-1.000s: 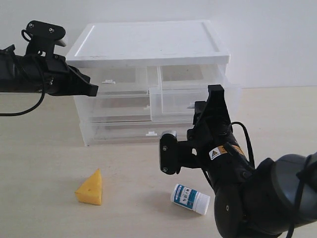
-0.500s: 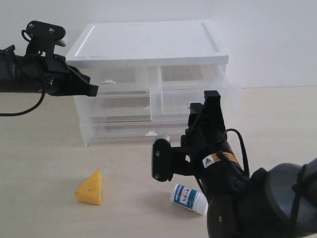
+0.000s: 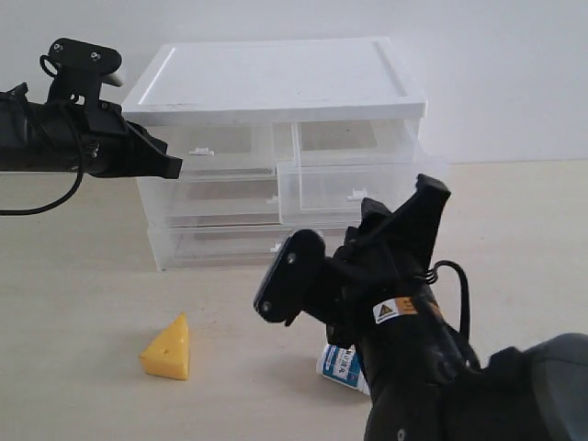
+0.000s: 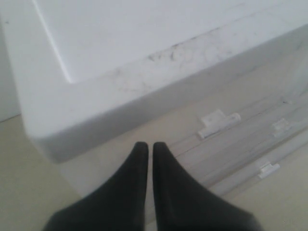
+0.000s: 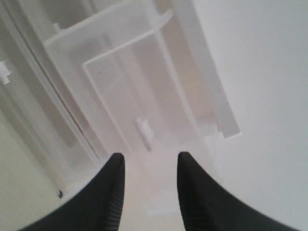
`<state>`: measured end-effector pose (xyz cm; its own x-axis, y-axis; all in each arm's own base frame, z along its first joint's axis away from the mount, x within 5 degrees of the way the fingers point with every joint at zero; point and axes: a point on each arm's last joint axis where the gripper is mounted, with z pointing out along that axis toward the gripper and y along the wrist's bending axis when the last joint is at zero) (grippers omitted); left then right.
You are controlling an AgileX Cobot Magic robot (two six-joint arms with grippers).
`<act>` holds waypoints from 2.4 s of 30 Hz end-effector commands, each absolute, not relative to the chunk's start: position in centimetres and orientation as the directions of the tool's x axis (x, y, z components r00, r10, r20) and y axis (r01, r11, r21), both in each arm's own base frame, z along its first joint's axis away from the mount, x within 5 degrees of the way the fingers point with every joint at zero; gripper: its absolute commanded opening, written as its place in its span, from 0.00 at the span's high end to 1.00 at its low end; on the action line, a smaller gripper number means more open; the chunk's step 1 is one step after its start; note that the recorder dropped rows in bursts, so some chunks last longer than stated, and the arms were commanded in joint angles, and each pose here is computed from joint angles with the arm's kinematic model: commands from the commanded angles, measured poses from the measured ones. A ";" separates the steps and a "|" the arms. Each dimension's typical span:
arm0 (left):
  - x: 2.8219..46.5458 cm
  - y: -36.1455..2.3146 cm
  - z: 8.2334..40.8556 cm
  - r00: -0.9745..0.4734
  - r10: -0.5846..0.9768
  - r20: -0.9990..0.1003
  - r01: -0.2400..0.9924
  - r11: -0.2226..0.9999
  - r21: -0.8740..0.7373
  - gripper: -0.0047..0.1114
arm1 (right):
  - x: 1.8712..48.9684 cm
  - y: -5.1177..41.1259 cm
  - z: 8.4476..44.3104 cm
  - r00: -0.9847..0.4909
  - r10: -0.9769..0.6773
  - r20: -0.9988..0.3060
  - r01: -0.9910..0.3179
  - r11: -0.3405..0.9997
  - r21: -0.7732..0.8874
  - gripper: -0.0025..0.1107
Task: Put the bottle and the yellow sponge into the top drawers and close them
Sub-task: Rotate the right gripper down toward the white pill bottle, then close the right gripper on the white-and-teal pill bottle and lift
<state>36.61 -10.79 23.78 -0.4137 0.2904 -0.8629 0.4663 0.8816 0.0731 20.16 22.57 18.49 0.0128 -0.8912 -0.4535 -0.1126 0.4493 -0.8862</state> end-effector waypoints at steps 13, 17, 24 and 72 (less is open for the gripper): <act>36.7 -10.8 24.0 -0.408 0.284 -0.868 0.470 0.880 0.067 0.93 | 16.2 18.4 24.0 -0.241 -0.578 -0.780 -0.390 0.793 -0.467 0.70; 36.7 -10.8 24.0 -0.410 0.280 -0.868 0.468 0.881 0.064 0.93 | 15.7 18.3 24.8 -0.245 -0.518 -0.820 -0.475 0.801 -0.365 0.70; 36.7 -10.8 24.0 -0.409 0.282 -0.868 0.469 0.881 0.065 0.93 | 17.8 16.8 24.0 -0.416 -0.369 -0.831 -0.536 0.838 -0.103 0.70; 36.7 -10.7 24.0 -0.406 0.291 -0.866 0.470 0.880 0.075 0.93 | 23.8 20.0 14.9 -0.506 -0.570 -0.647 -0.730 0.683 -0.030 0.56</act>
<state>36.61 -10.79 23.78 -0.4137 0.2904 -0.8629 0.4663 0.8816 0.0731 23.95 19.97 14.99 -0.5007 -0.5810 -0.6417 -0.7196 0.6914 -0.0646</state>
